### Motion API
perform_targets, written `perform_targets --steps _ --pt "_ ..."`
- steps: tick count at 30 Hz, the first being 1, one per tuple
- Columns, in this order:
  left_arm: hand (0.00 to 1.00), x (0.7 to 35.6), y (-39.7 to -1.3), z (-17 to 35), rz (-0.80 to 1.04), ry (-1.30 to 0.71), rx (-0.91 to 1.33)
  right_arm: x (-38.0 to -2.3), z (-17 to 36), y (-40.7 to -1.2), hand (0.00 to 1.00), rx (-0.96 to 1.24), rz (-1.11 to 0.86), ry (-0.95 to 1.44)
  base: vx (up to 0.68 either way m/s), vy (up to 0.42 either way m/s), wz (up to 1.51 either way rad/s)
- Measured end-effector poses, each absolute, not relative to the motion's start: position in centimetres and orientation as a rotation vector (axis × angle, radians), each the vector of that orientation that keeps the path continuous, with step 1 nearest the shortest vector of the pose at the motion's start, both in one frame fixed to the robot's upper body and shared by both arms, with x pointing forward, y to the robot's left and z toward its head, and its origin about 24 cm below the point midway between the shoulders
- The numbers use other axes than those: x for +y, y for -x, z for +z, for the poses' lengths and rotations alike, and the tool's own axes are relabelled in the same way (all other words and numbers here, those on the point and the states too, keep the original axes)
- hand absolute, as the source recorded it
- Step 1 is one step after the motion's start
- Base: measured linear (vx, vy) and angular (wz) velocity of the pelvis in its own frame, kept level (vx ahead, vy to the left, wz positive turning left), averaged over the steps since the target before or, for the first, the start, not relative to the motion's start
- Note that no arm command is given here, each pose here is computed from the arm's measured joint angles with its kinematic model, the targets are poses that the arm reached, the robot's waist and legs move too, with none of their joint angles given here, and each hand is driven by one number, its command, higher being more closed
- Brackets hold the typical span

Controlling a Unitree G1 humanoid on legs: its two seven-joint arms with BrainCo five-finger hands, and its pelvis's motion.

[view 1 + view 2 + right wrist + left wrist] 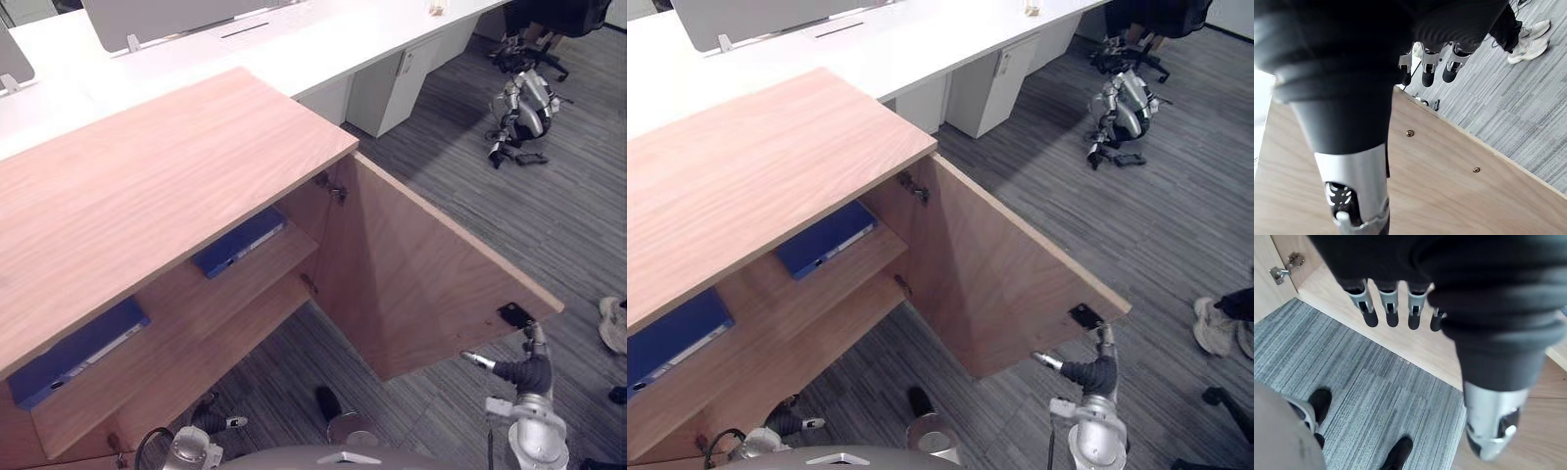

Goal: Walk over to the cabinet, pick up the folder, carry it to the office cabinet, place the folder inside the office cabinet, then close the office cabinet door

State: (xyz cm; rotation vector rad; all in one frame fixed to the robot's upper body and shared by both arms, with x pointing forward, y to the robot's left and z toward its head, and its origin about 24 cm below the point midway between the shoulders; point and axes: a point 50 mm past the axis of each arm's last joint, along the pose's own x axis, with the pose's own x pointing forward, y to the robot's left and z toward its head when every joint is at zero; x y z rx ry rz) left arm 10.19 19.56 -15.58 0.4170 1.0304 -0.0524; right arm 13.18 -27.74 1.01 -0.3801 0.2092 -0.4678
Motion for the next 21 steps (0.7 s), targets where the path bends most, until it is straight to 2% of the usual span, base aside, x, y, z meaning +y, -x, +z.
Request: perform_targets --steps 7,12,13,16,19,21 --pt "0.00 20.4 -10.2 -15.5 -0.078 -0.484 1.042 -24.5 0.6 -12.5 0.00 0.246 -0.238 0.433 -0.10 -0.056 -0.13" --pt "0.00 20.3 -11.9 -15.2 -0.112 -0.525 1.007 -21.0 1.6 -12.9 0.00 0.202 0.087 0.495 -0.06 -0.059 0.13" --pt "0.00 20.2 -12.4 -15.1 -0.120 -0.532 0.995 -18.9 2.2 -13.3 0.00 0.147 0.246 0.511 -0.02 -0.062 0.43" --pt "0.00 20.0 -12.3 -15.1 -0.135 -0.543 0.997 -16.6 2.3 -13.5 0.00 0.110 0.393 0.488 -0.01 -0.041 0.41" --pt "0.00 20.3 -11.9 -15.2 -0.145 -0.563 1.006 -14.3 2.8 -13.4 0.00 0.044 0.504 0.434 0.01 -0.004 0.44" --pt "0.00 21.1 -11.5 -15.2 -0.140 -0.587 1.022 -13.9 2.8 -13.5 0.00 0.036 0.509 0.417 0.02 0.014 0.59"
